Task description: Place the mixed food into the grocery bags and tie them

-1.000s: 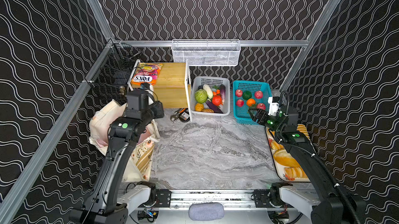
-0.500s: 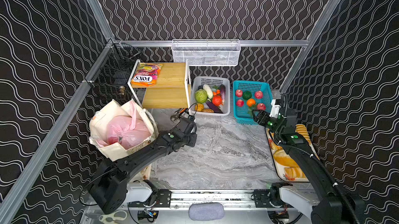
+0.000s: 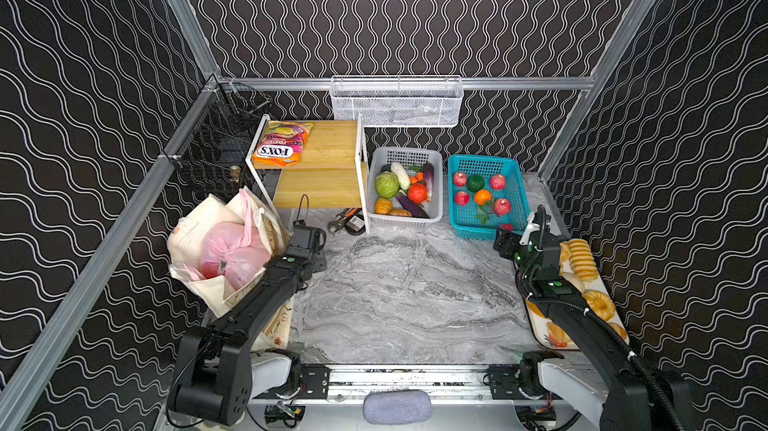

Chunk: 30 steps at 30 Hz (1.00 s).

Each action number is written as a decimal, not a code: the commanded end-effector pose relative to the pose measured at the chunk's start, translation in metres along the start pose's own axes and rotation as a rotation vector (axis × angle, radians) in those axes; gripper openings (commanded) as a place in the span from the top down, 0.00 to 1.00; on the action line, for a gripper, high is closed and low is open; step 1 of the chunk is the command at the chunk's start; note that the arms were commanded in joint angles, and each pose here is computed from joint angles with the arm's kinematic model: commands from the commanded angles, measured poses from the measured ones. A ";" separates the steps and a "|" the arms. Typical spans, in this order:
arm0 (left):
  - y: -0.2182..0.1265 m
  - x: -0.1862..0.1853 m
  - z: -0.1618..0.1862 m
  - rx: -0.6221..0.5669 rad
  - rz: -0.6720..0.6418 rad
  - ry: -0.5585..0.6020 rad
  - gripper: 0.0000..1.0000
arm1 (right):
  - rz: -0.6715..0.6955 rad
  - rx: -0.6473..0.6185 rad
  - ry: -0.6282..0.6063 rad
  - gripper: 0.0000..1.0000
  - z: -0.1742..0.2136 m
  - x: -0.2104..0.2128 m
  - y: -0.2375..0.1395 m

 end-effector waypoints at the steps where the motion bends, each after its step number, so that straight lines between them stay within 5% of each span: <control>1: 0.006 0.011 -0.005 -0.030 0.059 -0.090 0.52 | -0.039 -0.178 -0.033 0.19 -0.015 0.004 -0.002; 7: 0.009 0.008 -0.017 -0.157 0.107 0.024 0.51 | -0.051 -0.245 -0.126 0.19 -0.004 -0.002 0.005; 16: 0.021 -0.015 -0.024 -0.555 0.220 0.340 0.44 | -0.017 -0.326 -0.187 0.19 0.008 -0.012 0.027; 19: 0.028 -0.027 -0.025 -0.546 0.218 0.424 0.41 | -0.048 -0.306 -0.207 0.19 0.007 -0.009 0.030; 30: 0.057 -0.029 -0.010 -0.574 0.137 0.427 0.35 | -0.218 -0.311 -0.298 0.22 0.007 0.005 0.034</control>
Point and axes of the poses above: each gripper's point midway between its finger pads, its own y axis out along the fingers, its own x axis along the line the jaws close on, z = x × y, the point moved 10 cm from there along -y, back along the fingers, and after that the axes turned 14 degrees about y, right-handed, at the moved point
